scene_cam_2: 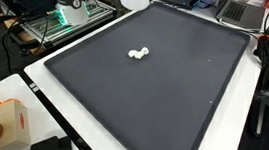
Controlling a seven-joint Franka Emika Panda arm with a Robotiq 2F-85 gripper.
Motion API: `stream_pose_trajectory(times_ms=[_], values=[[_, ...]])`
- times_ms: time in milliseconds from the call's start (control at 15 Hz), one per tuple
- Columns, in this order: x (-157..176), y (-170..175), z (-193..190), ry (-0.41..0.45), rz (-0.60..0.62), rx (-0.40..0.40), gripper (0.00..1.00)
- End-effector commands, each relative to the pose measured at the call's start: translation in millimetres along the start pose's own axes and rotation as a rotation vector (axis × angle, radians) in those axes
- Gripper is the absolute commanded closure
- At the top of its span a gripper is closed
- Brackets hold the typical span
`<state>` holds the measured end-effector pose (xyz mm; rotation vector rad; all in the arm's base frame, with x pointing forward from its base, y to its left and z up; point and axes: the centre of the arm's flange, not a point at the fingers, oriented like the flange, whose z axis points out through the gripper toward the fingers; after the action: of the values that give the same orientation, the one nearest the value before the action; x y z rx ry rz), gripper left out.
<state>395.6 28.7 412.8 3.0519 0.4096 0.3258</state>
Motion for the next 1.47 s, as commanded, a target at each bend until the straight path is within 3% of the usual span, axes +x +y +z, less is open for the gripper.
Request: stream_pose_trajectory(times_ms=[0,133,200,600,1067,1400], values=[[27,-6,18,-0.146,-0.032,0.046,0.99],[37,0,14,-0.23,-0.049,0.13,0.99],[15,-10,18,-0.162,-0.036,0.064,0.99],[22,-9,19,-0.174,-0.04,0.072,0.99],[28,-5,37,-0.27,0.04,0.094,0.99],[26,-5,41,-0.248,0.022,0.09,0.96]])
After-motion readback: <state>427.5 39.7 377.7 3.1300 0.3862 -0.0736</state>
